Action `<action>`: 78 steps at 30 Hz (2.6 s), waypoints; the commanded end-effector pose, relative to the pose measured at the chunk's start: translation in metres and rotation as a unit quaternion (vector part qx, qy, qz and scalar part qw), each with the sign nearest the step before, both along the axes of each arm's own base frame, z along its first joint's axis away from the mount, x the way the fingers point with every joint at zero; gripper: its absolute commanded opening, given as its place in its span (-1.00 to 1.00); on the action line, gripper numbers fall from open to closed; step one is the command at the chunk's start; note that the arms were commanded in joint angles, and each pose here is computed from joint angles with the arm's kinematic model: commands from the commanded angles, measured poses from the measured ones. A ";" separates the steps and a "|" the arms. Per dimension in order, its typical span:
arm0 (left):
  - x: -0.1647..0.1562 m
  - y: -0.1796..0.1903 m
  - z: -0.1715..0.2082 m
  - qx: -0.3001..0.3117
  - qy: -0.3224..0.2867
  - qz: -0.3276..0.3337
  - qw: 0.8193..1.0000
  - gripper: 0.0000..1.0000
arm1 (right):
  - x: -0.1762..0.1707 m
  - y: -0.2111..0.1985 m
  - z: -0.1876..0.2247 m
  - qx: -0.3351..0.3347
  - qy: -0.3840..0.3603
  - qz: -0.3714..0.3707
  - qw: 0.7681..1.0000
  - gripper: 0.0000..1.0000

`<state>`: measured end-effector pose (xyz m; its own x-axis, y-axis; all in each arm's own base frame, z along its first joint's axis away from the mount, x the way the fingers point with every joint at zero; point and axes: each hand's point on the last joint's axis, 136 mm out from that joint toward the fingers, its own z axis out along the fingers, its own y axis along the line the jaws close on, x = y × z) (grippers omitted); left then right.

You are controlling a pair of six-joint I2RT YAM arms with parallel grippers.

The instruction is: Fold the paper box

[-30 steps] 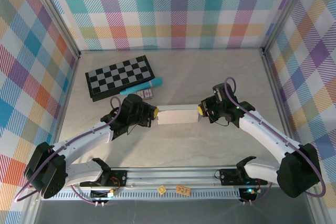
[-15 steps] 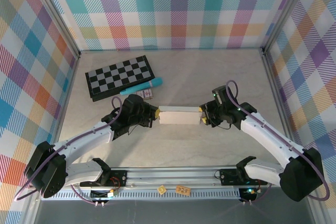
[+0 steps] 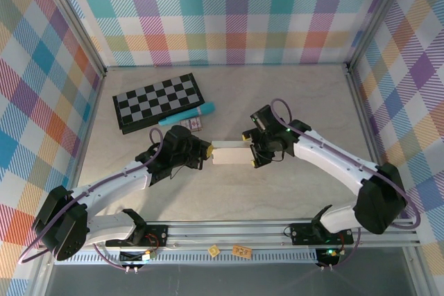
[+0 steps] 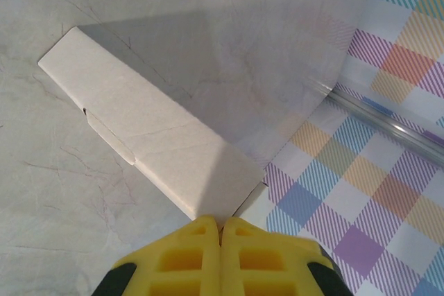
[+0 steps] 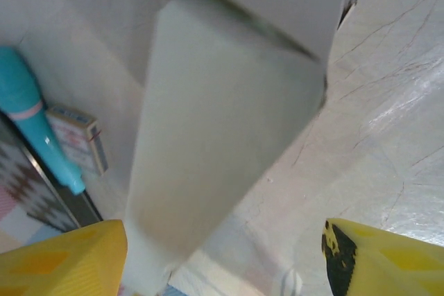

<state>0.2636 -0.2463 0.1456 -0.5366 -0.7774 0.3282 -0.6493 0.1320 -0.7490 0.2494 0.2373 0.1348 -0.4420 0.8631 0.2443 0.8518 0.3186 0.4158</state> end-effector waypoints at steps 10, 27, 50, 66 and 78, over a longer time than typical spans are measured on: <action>-0.021 0.003 -0.024 0.028 0.038 -0.017 0.999 -0.97 | 0.017 0.004 -0.013 0.003 -0.015 -0.039 0.999 0.41; -0.023 -0.005 -0.020 0.024 0.035 -0.031 0.999 -0.94 | 0.030 0.014 -0.027 0.001 -0.034 -0.006 0.999 0.43; 0.011 0.053 0.035 0.106 -0.068 -0.052 0.991 0.19 | -0.062 -0.084 -0.050 -0.105 0.056 0.063 0.991 0.85; 0.044 0.232 0.099 0.640 -0.188 -0.035 0.744 0.99 | 0.090 -0.215 0.086 -0.469 -0.400 0.236 0.751 0.98; 0.091 0.244 0.006 0.653 -0.286 -0.089 0.696 1.00 | 0.116 -0.233 -0.011 -0.473 -0.430 0.258 0.724 0.98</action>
